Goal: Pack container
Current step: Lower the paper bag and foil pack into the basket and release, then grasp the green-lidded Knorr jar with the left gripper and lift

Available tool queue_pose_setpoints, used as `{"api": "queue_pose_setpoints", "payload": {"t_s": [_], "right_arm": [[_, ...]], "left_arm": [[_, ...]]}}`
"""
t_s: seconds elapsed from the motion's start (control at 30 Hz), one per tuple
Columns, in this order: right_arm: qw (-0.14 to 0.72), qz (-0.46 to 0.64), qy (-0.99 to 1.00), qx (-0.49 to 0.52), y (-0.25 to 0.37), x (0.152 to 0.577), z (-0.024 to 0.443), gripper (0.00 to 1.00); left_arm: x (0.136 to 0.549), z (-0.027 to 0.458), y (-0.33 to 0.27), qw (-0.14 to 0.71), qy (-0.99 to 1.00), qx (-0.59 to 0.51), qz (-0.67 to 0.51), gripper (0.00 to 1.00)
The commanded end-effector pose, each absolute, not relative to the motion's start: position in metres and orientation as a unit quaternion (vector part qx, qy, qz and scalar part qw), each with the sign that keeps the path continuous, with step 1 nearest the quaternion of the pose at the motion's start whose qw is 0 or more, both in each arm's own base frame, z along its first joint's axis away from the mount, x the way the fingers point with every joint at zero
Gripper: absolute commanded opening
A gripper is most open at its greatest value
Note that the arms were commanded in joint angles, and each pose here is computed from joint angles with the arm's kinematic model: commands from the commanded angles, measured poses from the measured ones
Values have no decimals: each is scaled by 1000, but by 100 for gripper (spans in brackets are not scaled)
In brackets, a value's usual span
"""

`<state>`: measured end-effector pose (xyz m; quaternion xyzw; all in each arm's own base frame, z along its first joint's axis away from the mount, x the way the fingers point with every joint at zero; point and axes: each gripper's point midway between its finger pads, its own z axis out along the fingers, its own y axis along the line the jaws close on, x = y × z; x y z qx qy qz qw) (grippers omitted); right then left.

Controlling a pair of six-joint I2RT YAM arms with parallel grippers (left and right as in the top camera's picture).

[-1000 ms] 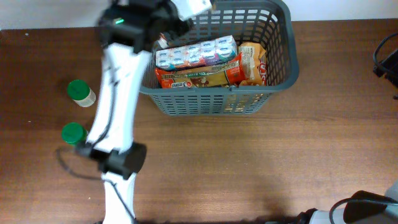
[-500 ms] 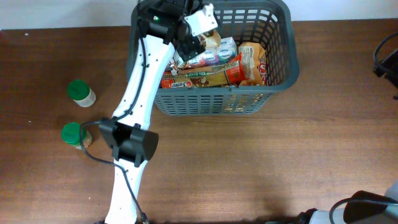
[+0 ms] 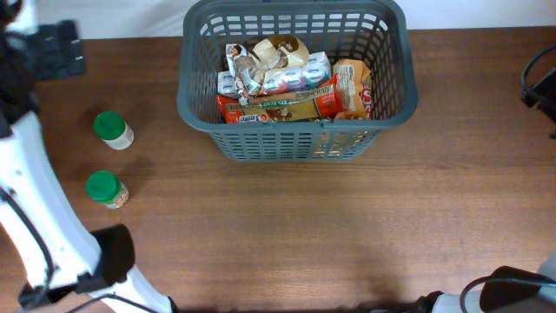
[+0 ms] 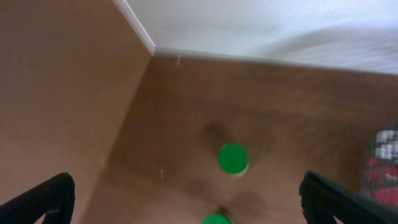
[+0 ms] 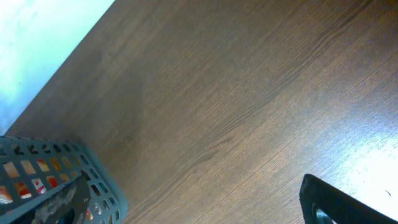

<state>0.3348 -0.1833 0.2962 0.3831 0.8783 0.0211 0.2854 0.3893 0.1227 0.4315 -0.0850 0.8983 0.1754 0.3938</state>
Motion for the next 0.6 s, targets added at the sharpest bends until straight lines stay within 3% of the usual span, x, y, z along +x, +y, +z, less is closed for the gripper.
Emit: {"api": "queue_pose_setpoints", "payload": {"t_s": [0.0,0.33,0.57], "right_arm": [[287,23,877,384,-184,336,297,99],[287,23,877,384,-184,336,297,99],[287,23,877,384,-184,336,297,99]], "left_arm": [[409,333,159,274,942,-178,75,99],[434,164,188,82,977,-196,23,99],[453,104,181,43,986,-158,2,100]]}}
